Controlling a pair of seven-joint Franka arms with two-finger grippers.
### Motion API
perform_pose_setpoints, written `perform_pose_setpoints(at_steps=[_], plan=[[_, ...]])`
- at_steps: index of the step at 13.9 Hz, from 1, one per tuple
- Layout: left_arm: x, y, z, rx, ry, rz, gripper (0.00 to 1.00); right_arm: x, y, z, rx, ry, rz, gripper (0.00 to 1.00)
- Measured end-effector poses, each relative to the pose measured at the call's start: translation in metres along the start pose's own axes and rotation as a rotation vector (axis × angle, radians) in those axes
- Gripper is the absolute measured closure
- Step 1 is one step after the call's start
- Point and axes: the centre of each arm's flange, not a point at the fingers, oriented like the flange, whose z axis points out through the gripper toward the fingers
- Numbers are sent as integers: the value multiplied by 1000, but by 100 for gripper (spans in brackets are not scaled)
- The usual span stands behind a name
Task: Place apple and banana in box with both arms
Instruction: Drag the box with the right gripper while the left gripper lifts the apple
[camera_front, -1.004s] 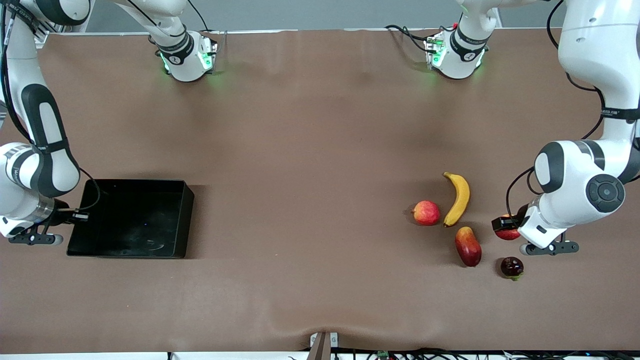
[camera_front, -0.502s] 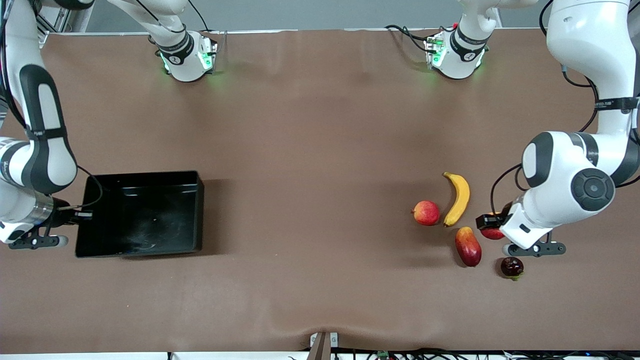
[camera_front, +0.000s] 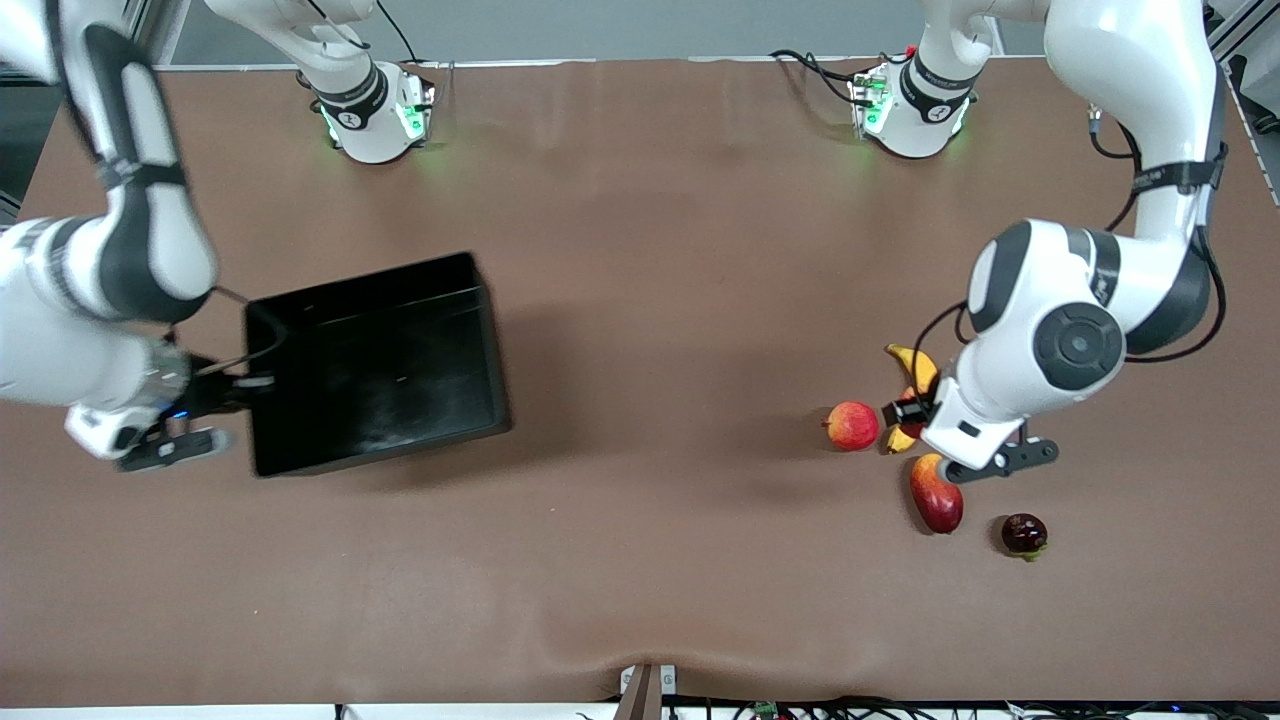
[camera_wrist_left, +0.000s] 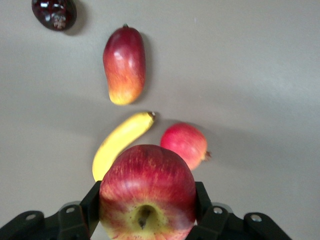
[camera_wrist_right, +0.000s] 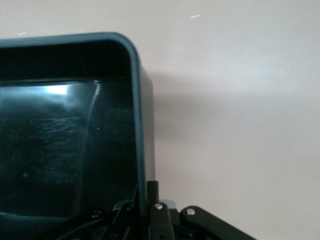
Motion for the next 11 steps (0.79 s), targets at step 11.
perform_pose_setpoints(at_steps=[11], plan=[[-57,65,-37,-54,3,112,26,-55,-307,79,-43,26,212,97]])
